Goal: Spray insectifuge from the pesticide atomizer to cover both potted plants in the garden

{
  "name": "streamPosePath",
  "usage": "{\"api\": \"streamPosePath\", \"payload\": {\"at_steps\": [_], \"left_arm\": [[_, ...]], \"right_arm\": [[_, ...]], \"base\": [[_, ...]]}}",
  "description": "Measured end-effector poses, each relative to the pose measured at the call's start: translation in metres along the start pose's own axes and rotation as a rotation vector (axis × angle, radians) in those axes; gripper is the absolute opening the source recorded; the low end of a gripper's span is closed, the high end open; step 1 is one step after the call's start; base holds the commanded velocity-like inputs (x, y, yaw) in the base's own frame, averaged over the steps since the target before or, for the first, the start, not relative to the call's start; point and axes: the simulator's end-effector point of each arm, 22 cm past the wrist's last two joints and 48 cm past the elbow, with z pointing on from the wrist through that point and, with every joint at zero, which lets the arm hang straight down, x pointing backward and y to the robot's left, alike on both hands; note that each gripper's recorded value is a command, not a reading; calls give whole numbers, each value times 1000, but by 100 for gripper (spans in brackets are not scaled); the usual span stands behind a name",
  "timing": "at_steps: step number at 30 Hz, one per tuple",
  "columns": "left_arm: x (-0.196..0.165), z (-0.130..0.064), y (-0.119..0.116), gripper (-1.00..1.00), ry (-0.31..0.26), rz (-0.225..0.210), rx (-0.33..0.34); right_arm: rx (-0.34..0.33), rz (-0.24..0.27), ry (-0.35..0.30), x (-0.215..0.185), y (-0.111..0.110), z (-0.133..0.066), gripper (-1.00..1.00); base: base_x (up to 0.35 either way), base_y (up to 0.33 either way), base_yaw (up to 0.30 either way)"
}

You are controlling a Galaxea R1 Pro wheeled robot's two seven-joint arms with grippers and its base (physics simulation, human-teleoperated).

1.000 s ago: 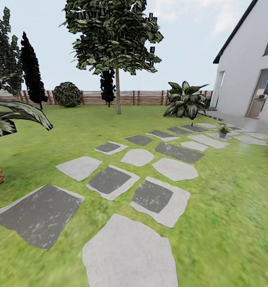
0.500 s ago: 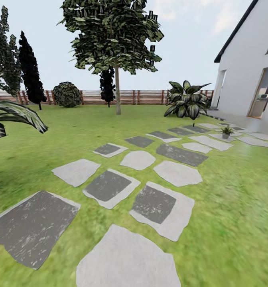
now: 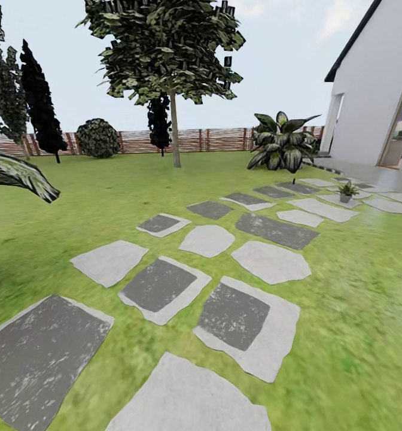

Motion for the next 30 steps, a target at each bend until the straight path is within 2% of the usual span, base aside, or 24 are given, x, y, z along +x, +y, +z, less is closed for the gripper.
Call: {"api": "streamPosePath", "payload": {"at_steps": [30], "left_arm": [[19, -1, 4, 100, 46, 10, -8]], "right_arm": [[-2, -2, 50, 20, 1, -2, 100]], "base": [[339, 0, 0]]}}
